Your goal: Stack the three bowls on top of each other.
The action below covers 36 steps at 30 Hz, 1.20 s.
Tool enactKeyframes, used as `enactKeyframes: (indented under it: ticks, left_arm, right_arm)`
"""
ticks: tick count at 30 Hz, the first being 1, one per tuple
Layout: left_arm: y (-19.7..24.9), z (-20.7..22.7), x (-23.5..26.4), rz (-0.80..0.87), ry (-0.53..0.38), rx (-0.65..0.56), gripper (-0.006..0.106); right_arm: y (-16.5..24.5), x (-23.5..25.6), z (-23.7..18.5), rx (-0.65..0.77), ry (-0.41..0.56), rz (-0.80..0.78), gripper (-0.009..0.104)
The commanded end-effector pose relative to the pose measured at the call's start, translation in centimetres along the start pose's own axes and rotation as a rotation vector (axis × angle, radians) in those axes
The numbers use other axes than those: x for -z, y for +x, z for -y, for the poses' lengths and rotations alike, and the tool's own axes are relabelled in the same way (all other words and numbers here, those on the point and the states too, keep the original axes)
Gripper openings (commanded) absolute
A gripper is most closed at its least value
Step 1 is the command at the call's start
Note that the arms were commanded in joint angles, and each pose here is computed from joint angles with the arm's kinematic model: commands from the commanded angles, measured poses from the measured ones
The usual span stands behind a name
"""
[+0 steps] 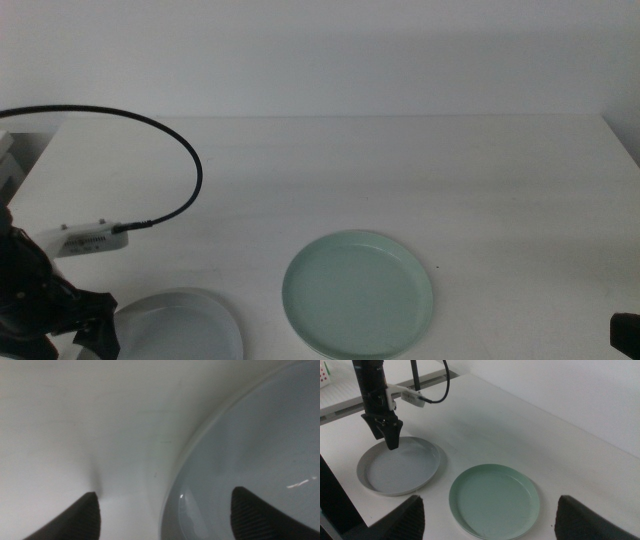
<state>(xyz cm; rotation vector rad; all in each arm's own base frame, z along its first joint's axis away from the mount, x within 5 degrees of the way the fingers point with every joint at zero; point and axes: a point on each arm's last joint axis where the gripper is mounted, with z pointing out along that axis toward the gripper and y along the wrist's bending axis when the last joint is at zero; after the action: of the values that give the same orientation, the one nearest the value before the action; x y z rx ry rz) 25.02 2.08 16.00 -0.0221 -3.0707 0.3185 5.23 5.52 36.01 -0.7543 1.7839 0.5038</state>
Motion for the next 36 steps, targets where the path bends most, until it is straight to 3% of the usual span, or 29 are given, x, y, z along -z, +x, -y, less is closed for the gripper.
enactKeyframes:
  ticks: [1,6,12,19,27,30,36]
  left_arm:
    - [-0.4,0.3,0.8,0.028,0.018,0.003,0.074]
    - [-0.4,0.3,0.2,-0.004,0.032,0.012,0.045]
    - [-0.2,0.3,0.0,-0.039,0.041,0.026,-0.003]
    - [0.5,0.3,1.8,-0.124,-0.004,0.032,-0.005]
    - [1.2,2.5,10.1,0.038,0.003,0.018,-0.005]
    - [0.7,4.4,12.1,0.119,0.014,-0.023,-0.005]
    - [-1.4,10.5,12.4,0.128,0.026,-0.133,-0.005]
  right_arm:
    - [-1.2,0.2,0.2,0.005,0.019,0.079,0.068]
    - [-1.2,0.2,0.2,0.005,0.018,0.079,0.068]
    - [-1.2,0.2,0.2,0.005,0.018,0.079,0.068]
    - [-1.2,0.2,0.2,0.005,0.018,0.079,0.068]
    - [-1.2,0.2,0.2,0.005,0.018,0.079,0.068]
    - [-1.2,0.2,0.2,0.005,0.018,0.079,0.068]
    - [-1.2,0.2,0.2,0.005,0.018,0.079,0.068]
